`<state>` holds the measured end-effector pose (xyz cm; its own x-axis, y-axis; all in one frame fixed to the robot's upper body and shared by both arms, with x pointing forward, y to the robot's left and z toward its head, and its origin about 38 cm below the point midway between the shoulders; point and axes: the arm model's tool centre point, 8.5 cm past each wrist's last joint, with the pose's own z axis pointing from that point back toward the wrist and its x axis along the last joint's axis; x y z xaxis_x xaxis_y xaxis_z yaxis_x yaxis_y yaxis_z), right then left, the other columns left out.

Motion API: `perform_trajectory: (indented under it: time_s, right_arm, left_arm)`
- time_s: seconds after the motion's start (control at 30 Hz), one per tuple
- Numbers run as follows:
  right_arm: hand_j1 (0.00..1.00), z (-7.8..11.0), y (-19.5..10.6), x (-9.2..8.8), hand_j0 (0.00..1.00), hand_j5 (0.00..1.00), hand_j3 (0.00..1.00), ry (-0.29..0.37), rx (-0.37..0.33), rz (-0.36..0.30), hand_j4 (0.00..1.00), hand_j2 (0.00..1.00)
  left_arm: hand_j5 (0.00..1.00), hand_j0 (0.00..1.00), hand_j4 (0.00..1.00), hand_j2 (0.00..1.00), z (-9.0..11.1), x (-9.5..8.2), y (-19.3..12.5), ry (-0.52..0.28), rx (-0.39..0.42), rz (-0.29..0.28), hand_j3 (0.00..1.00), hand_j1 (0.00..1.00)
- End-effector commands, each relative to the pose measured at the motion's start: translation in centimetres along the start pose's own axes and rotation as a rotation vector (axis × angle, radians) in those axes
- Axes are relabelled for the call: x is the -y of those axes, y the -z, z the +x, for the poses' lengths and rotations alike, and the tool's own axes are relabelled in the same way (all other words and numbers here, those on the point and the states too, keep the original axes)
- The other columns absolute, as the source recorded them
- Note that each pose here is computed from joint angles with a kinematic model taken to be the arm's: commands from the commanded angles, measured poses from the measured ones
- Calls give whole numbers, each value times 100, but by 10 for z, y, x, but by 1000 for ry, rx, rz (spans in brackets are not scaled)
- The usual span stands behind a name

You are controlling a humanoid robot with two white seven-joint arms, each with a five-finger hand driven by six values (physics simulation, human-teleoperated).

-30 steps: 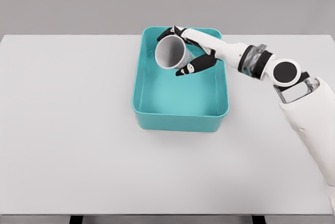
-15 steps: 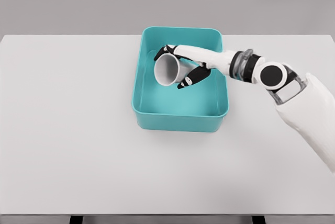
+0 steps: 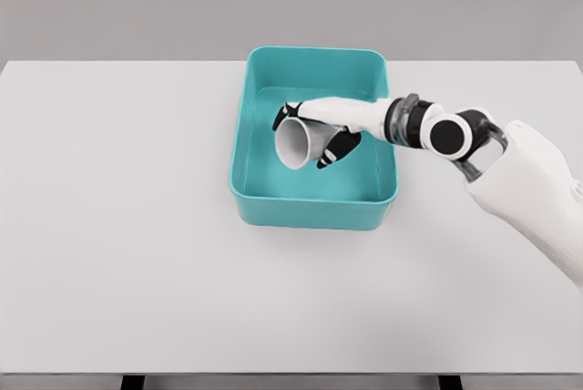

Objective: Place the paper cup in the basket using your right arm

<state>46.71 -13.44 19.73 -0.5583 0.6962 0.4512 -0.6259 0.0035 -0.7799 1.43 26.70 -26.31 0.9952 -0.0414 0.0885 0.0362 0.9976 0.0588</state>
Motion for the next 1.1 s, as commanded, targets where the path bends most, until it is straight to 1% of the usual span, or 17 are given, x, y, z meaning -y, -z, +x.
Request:
perform_trajectory:
  time_s: [0.0,0.03,0.13,0.17,0.2,0.23,0.37,0.57,0.67,0.7,0.73,0.87,0.97,1.0,1.07]
  right_arm:
    - [47,-4,5,-7,47,47,47,-31,-29,22,47,47]
    - [47,-3,6,-9,47,47,47,-54,-39,27,47,47]
    - [48,-3,7,-9,48,48,48,-60,-40,26,48,48]
    - [53,-2,7,-9,53,53,53,-63,-41,25,53,53]
    - [62,-3,7,-9,62,62,62,-62,-43,26,62,62]
    - [70,-3,7,-9,70,70,70,-61,-44,26,70,70]
    - [72,-4,6,-7,72,72,72,-53,-56,21,72,72]
    - [73,-2,5,-3,73,73,73,-60,-53,14,73,73]
    - [80,-2,5,-2,80,80,80,-60,-55,11,80,80]
    - [80,-2,5,-2,80,80,80,-56,-60,11,80,80]
    - [86,-3,5,-1,86,86,86,-53,-64,9,86,86]
    - [87,-2,4,-1,87,87,87,-54,-63,8,87,87]
    - [88,-1,4,3,88,88,88,-59,-62,2,88,88]
    - [92,-1,4,3,92,92,92,-59,-62,2,92,92]
    - [92,-1,4,4,92,92,92,-60,-62,1,92,92]
  left_arm:
    - [100,100,100,100,0,0,0,0,0,0,100,100]
    - [100,100,100,100,0,0,0,0,-2,0,100,100]
    - [100,100,100,100,0,0,0,0,0,0,100,100]
    - [100,100,100,100,0,0,0,0,0,0,100,100]
    - [100,100,100,100,0,0,0,0,0,0,100,100]
    - [100,100,100,100,0,0,0,0,0,0,100,100]
    - [100,100,100,100,0,0,0,0,0,0,100,100]
    - [100,100,100,100,0,0,0,1,0,0,100,100]
    - [100,100,100,100,0,0,0,0,0,0,100,100]
    - [100,100,100,100,0,0,0,1,0,0,100,100]
    - [100,100,100,100,0,0,0,0,0,0,100,100]
    - [100,100,100,100,0,0,0,0,0,0,100,100]
    - [100,100,100,100,0,0,0,0,0,0,100,100]
    - [100,100,100,100,0,0,0,1,0,0,100,100]
    - [100,100,100,100,0,0,0,0,0,0,100,100]
